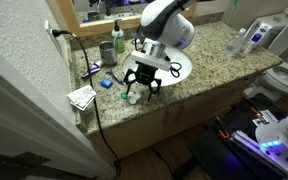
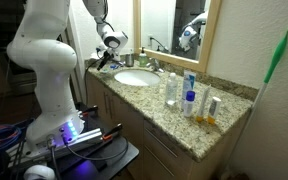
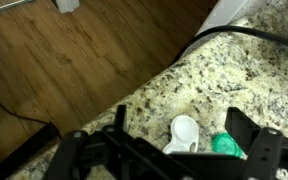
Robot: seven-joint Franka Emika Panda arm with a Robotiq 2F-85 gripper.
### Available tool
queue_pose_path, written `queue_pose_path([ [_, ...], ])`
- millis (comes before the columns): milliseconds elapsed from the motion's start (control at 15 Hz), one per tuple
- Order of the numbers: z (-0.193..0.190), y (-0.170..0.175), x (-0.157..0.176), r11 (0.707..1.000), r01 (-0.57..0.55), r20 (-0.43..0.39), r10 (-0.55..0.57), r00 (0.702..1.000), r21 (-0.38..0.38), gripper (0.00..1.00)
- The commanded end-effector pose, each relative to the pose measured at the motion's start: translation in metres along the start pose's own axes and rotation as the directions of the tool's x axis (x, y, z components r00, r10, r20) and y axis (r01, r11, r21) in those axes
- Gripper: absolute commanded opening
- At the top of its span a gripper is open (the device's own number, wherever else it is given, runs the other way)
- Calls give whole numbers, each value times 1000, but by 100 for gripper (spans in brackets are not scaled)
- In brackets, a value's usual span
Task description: Empty the liquid contents in the white object.
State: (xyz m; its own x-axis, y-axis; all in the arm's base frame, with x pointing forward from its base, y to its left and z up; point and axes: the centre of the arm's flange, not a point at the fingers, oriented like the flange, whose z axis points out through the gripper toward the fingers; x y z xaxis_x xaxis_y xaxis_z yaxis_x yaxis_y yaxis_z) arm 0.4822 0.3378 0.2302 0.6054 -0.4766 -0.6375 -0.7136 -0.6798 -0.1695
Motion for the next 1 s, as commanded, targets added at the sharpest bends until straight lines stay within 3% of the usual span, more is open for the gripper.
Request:
queue_pose_path([
  [0,14,0,9,1000,-22,-19,22,1000,-9,100],
  [533,17,6,18,999,-31,7,31,999,-10,100],
  [933,23,3,28,1000,-19,-20,19,1000,11,100],
])
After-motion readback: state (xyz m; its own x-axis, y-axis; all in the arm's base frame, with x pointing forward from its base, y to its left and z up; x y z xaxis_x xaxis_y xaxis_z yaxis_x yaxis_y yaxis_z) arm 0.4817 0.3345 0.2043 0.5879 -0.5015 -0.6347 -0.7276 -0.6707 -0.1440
